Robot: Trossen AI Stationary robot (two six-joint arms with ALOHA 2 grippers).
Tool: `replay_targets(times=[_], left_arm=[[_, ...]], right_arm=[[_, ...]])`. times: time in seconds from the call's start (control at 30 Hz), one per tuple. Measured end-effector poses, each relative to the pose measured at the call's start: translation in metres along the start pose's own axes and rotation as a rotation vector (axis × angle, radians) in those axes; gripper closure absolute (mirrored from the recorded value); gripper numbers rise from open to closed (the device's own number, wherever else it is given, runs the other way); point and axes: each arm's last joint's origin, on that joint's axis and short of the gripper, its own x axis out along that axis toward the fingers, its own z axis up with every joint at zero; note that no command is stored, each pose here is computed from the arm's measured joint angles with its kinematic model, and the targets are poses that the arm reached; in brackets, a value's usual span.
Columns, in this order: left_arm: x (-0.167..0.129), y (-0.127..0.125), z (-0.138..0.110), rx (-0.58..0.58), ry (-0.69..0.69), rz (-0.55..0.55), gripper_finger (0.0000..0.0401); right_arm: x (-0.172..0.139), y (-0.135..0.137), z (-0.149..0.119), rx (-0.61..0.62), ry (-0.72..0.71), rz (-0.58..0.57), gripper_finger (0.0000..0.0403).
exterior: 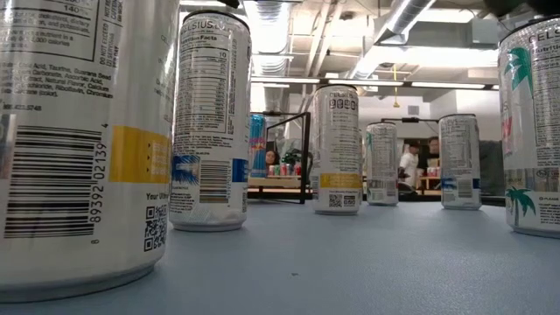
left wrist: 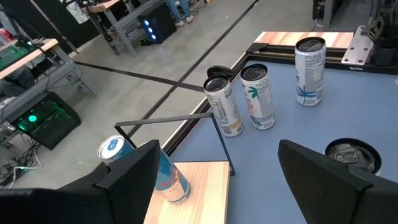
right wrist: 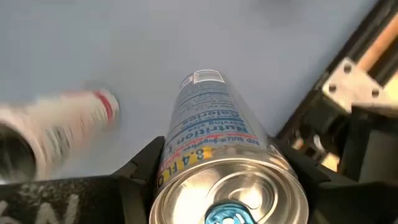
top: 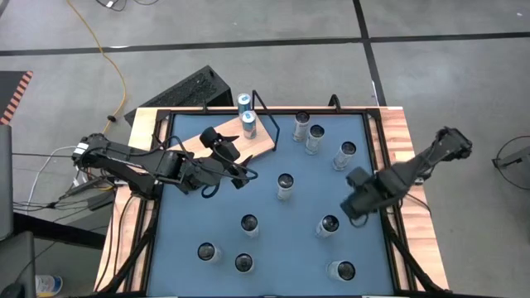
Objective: Place canned beverage on shelf
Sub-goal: Put the blue can aligned with the other blue soda can on the shelf
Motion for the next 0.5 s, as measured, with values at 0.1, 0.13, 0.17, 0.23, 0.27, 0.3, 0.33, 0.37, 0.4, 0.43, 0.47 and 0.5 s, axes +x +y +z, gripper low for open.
replay_targets(times=[0.1,0.13,0.17,0.23,0.27,0.3,0.33,0.37,0.4,0.43,0.47,0.5], left_arm=[[0.0,0.0,0.0,-0.001,0.0,0.0,0.0088],[0.0,0.0,0.0,-0.002,0.0,0.0,0.0088],[0.0,0.0,0.0,-0.003,0.0,0.0,0.0088],[0.0,0.0,0.0,-0.004,0.0,0.0,0.0088],[0.0,0.0,0.0,-0.004,0.0,0.0,0.0088],[0.0,0.0,0.0,-0.004,0.0,0.0,0.0088],[0.0,0.0,0.0,-0.005,0.0,0.0,0.0088],[0.0,0.0,0.0,-0.009,0.0,0.0,0.0088],[0.0,0.0,0.0,-0.013,0.0,0.0,0.0088],[0.0,0.0,0.0,-0.018,0.0,0.0,0.0088],[0.0,0.0,0.0,-0.019,0.0,0.0,0.0088],[0.0,0.0,0.0,-0.018,0.001,0.0,0.0088]], right_arm=[[0.002,-0.004,0.021,0.03,0.006,-0.001,0.0192],[0.003,-0.005,0.028,0.026,0.006,0.001,0.0192],[0.004,-0.005,0.034,0.013,0.004,0.004,0.0191],[0.008,-0.004,0.047,-0.004,0.004,0.007,0.019],[0.009,-0.005,0.055,-0.006,0.005,0.007,0.019],[0.011,-0.005,0.061,-0.014,0.006,0.007,0.019],[0.011,-0.004,0.068,-0.022,0.005,0.012,0.019],[0.011,-0.003,0.076,-0.026,0.003,0.015,0.0189],[0.012,-0.002,0.083,-0.032,-0.003,0.02,0.0189],[0.013,0.0,0.09,-0.045,-0.013,0.029,0.0189],[0.015,0.003,0.097,-0.066,-0.025,0.04,0.0189],[0.015,0.007,0.104,-0.085,-0.042,0.059,0.0189]])
